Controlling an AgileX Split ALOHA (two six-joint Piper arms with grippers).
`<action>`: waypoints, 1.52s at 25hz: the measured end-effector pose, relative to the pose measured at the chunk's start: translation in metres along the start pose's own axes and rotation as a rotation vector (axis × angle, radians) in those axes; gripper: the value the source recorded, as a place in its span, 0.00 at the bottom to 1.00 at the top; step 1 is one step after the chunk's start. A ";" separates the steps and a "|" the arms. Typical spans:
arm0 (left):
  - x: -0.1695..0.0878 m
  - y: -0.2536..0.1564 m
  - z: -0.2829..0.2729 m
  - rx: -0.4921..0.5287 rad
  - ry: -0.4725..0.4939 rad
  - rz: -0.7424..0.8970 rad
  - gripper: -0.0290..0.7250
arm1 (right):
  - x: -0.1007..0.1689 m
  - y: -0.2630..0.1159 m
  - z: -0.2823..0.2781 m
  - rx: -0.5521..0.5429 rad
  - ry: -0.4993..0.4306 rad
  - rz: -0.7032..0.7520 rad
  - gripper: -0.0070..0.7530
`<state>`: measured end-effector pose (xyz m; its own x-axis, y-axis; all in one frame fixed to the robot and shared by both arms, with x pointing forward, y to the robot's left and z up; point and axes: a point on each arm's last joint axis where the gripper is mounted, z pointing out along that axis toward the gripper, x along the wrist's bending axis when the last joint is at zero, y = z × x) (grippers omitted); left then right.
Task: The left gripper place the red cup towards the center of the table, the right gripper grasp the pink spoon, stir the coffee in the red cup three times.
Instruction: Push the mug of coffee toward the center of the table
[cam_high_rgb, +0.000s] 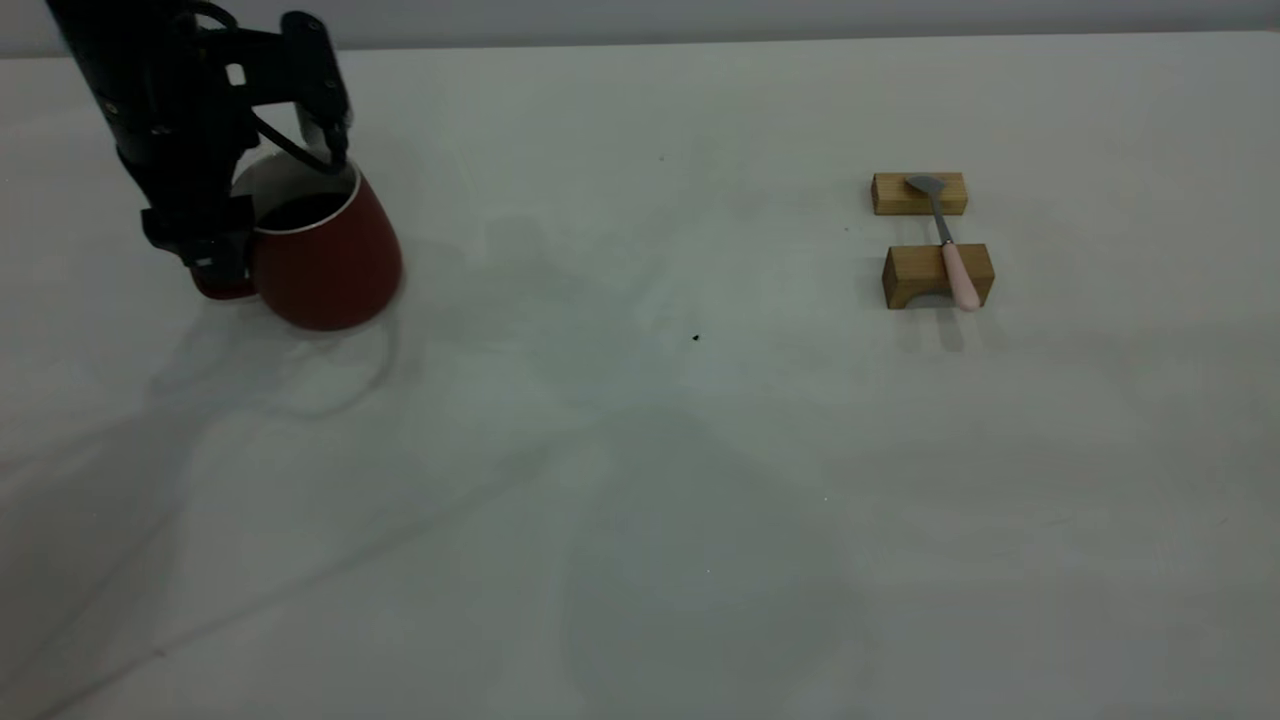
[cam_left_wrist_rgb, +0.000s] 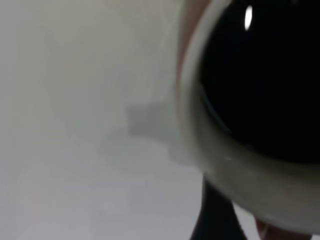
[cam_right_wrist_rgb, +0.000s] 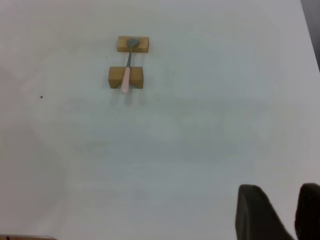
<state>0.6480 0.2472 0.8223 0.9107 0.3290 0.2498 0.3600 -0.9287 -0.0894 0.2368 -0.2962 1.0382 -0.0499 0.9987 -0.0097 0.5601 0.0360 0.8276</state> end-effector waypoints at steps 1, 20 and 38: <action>-0.002 0.004 -0.001 -0.004 0.002 0.009 0.81 | 0.000 0.000 0.000 0.000 0.000 0.000 0.32; -0.053 0.093 -0.022 -0.209 0.019 0.077 0.73 | 0.000 0.000 0.000 0.000 0.000 0.000 0.32; -0.057 0.101 -0.078 -0.265 -0.028 -0.091 0.93 | 0.000 0.000 0.000 0.000 0.000 0.000 0.32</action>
<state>0.6168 0.1213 0.8745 0.8834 0.4145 0.2186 0.3786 -0.9062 0.1884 0.2368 -0.2962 1.0382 -0.0499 0.9987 -0.0097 0.5601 0.0360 0.8276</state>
